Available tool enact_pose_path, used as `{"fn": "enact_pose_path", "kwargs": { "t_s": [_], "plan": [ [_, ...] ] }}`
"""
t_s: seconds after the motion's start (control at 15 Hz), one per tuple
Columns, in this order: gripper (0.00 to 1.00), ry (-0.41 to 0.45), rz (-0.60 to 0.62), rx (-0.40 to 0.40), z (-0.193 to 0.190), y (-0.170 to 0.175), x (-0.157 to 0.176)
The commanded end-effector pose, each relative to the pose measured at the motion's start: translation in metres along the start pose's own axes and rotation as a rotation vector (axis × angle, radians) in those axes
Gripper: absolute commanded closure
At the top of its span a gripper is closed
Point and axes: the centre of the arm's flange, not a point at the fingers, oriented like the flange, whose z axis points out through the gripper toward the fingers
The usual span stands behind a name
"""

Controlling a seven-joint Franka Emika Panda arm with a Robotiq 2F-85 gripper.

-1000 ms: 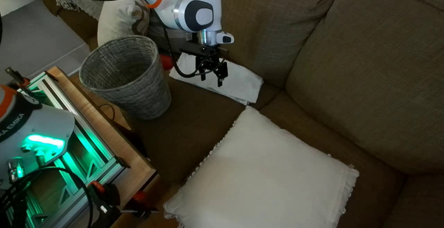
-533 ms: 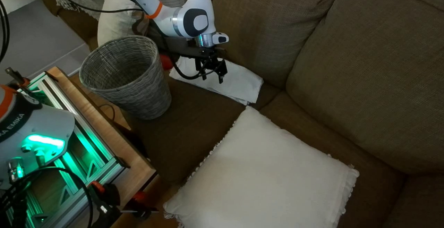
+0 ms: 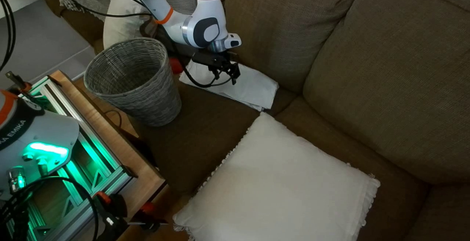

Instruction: Put the white folded cloth in the basket

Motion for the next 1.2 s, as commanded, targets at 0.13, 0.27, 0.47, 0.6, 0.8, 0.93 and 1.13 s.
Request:
{"fn": "enact_pose_path", "kwargs": {
  "t_s": [0.13,0.27,0.47,0.6,0.8,0.93,1.13],
  "plan": [
    [0.0,0.176,0.007,0.094,0.023,-0.001,-0.001],
    [0.0,0.215,0.0,0.088,0.026,-0.001,0.001],
    [0.0,0.205,0.0,0.069,0.02,-0.004,0.003],
    [0.0,0.206,-0.001,0.07,0.02,-0.006,0.003],
    [0.0,0.209,-0.002,0.069,0.019,-0.007,0.005],
    [0.0,0.209,-0.002,0.069,0.019,-0.006,0.005],
    [0.0,0.209,-0.002,0.068,0.019,-0.006,0.005]
  ]
}}
